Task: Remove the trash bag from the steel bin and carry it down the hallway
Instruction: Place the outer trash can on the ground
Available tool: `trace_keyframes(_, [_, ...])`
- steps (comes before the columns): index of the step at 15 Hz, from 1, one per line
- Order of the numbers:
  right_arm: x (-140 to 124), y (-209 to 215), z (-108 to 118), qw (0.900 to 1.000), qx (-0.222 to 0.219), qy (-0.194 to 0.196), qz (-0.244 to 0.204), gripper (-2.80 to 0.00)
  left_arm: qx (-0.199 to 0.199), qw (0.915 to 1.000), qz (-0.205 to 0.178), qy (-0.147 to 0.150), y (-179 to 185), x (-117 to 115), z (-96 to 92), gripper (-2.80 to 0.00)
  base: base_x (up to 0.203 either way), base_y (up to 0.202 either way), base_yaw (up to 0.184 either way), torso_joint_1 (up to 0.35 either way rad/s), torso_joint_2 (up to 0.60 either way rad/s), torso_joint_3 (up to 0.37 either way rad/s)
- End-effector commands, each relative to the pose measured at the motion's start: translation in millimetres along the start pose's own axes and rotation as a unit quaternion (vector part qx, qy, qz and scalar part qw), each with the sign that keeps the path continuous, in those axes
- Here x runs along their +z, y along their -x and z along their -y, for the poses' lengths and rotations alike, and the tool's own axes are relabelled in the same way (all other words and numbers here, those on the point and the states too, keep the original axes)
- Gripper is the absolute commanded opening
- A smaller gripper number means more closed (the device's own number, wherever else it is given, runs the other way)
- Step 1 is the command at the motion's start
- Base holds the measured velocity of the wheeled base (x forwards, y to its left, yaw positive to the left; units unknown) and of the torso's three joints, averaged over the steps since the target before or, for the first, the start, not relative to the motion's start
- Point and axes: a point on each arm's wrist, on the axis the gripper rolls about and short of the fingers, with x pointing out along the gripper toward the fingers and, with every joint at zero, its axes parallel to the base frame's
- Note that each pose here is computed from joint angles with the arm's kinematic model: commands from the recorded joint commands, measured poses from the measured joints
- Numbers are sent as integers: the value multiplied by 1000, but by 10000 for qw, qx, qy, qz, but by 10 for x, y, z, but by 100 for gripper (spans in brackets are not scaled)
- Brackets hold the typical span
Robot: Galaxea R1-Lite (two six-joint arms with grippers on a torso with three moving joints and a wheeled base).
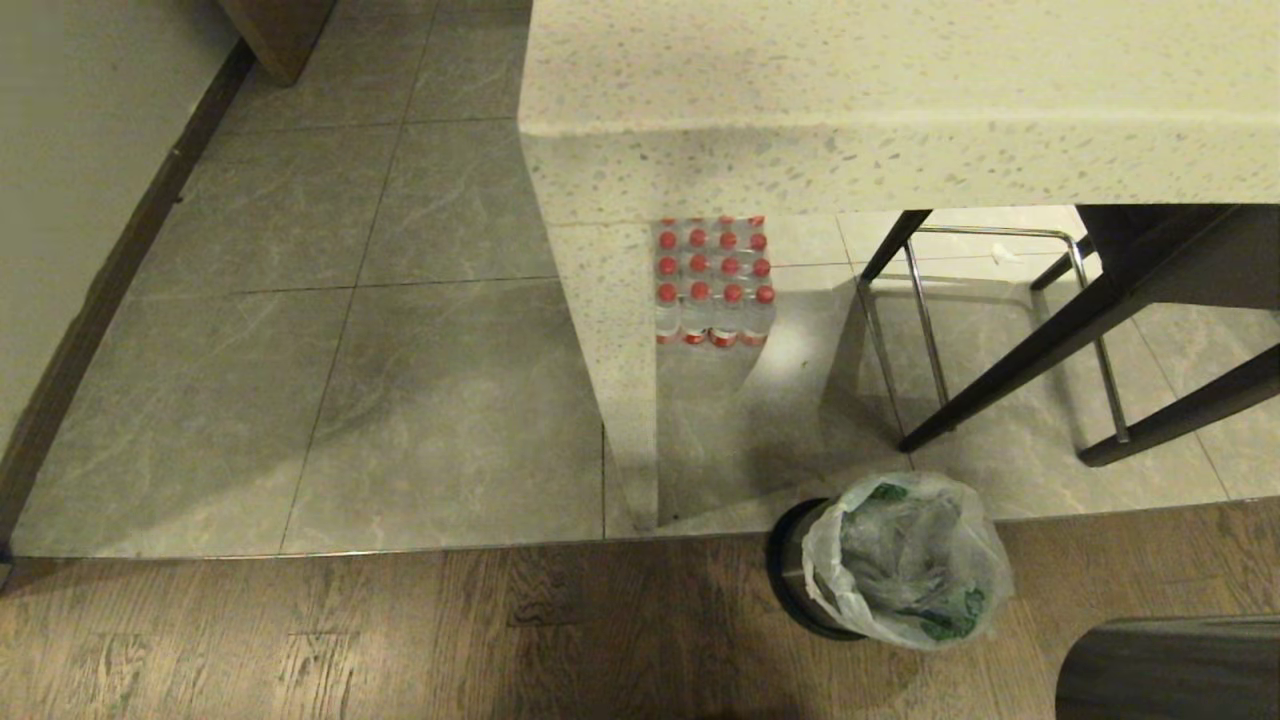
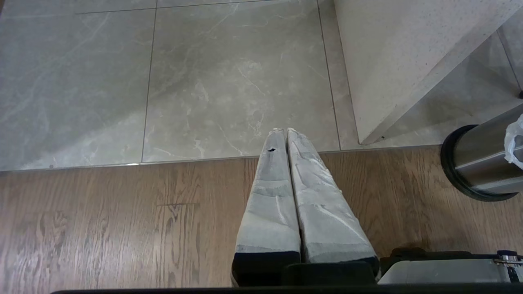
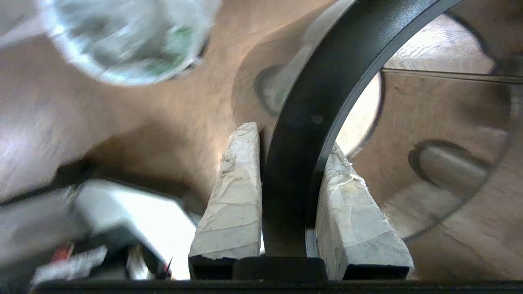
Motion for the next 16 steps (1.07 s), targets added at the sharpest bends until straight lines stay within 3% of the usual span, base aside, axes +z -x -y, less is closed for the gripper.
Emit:
trace_keyframes(1, [-58, -171, -56, 9995, -310, -87, -40, -280, 1, 10000, 0, 1, 0, 0, 0, -280, 0, 0, 0, 0, 0, 0])
trace_keyframes(5, [0, -432, -125, 9942, -906, -476, -317, -280, 1, 10000, 0, 1, 0, 0, 0, -280, 0, 0, 0, 0, 0, 0])
trace_keyframes(11, [214, -846, -105, 9766, -1722, -1047, -755, -280, 1, 10000, 0, 1, 0, 0, 0, -280, 0, 0, 0, 0, 0, 0])
trace_keyframes(16, [381, -1377, 76, 9530, -2347, -1553, -1123, -280, 1, 10000, 0, 1, 0, 0, 0, -280, 0, 0, 0, 0, 0, 0])
